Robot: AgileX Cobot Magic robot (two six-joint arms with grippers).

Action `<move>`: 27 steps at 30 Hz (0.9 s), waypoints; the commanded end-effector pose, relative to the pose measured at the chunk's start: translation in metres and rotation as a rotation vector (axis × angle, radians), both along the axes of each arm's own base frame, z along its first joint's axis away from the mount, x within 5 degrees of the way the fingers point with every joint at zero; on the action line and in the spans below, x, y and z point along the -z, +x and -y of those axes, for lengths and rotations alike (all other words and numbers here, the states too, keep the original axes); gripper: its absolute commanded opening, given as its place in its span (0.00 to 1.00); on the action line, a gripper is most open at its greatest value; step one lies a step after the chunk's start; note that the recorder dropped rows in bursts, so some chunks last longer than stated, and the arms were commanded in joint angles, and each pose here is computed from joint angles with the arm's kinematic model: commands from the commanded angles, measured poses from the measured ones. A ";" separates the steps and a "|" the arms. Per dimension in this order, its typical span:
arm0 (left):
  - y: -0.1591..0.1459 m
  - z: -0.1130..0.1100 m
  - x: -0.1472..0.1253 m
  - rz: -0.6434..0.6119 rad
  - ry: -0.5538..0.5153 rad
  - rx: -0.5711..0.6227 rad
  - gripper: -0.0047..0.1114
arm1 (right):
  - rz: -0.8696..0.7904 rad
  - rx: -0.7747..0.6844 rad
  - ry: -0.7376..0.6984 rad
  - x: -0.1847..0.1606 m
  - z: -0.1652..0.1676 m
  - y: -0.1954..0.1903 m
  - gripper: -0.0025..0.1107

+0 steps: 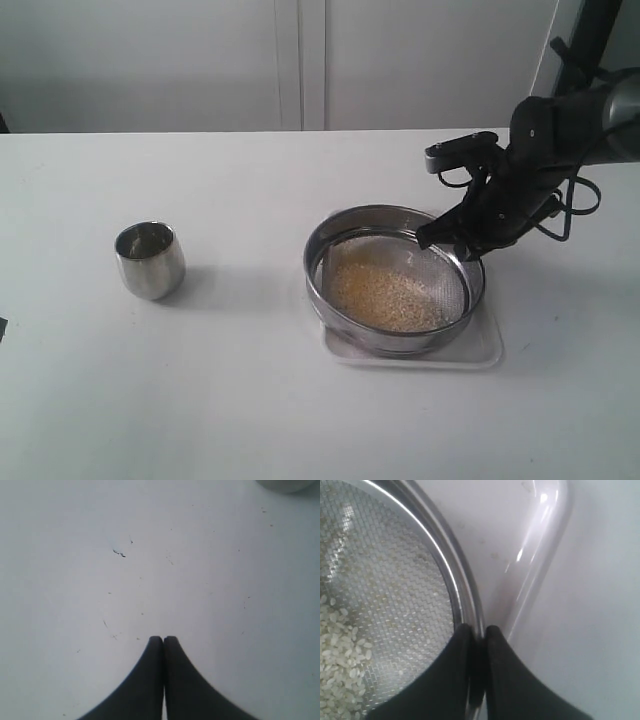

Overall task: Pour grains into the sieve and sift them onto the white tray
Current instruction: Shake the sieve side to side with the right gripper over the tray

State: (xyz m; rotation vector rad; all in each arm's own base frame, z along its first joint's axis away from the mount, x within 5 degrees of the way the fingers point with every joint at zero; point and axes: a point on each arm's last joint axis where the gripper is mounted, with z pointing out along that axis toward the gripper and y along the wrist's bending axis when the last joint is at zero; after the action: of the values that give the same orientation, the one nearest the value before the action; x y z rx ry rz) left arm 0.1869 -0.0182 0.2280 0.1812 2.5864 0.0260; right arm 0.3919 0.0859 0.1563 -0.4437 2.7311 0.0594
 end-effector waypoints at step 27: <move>-0.003 -0.001 0.001 -0.010 0.000 -0.004 0.04 | -0.033 0.045 0.062 -0.055 0.009 0.019 0.02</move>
State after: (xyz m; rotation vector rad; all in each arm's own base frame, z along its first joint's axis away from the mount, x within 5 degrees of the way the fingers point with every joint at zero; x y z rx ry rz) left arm 0.1869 -0.0182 0.2280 0.1812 2.5864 0.0260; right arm 0.4092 0.0857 0.2022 -0.4117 2.7761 0.1042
